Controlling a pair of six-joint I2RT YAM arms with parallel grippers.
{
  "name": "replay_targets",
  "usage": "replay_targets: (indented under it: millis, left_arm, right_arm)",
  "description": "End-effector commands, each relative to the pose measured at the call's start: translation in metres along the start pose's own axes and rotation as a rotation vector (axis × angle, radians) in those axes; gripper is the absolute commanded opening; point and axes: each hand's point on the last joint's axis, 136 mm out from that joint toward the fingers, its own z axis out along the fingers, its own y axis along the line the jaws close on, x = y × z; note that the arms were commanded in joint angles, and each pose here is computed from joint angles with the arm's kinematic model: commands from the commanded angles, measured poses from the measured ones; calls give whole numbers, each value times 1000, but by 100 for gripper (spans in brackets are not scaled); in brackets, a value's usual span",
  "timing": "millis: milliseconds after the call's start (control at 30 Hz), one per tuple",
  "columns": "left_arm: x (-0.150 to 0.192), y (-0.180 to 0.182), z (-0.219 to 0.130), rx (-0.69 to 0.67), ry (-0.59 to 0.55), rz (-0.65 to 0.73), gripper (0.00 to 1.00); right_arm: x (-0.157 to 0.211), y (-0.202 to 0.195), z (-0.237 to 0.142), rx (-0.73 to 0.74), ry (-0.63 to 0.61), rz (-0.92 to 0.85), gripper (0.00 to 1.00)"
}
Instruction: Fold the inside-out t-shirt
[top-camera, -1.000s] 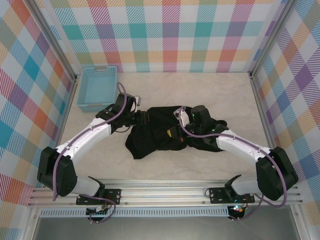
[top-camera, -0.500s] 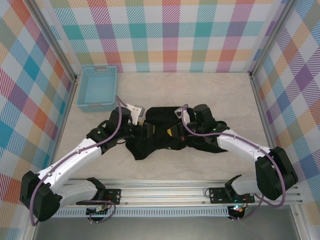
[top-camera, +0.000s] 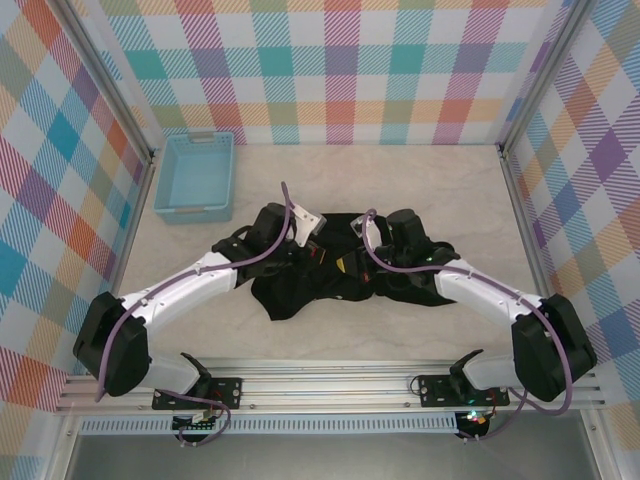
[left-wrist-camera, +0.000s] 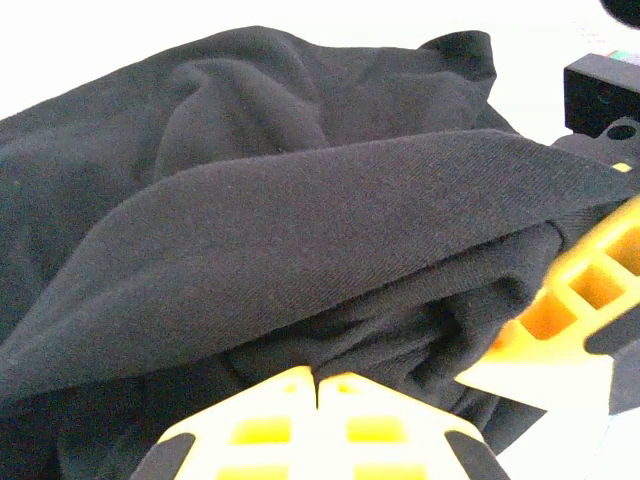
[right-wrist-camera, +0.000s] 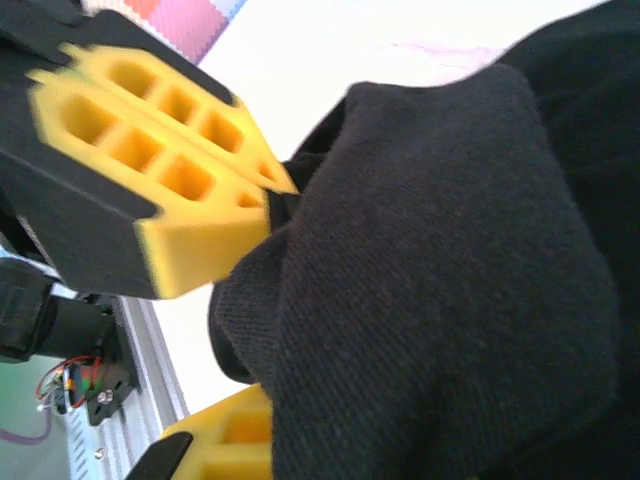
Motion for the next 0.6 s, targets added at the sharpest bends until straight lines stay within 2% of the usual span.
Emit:
replay_targets:
  millis: [0,100,267,400,567]
  left_arm:
    - [-29,6,-30,-58,-131,-30,0]
    - [-38,15,-56,-53,-225,-116,0]
    - [-51,18,-94,46,-379,-230,0]
    - [-54,22,-109,89,-423,-269,0]
    - [-40,42,-112,22,-445,-316,0]
  right_arm:
    - [-8,-20,-18,132,-26,5,5]
    - [-14,-40,-36,222,-72,70,6]
    - [-16,-48,-42,257,-97,143,11]
    - [-15,-50,-39,255,-99,171,10]
    - [-22,-46,-39,232,-131,177,4]
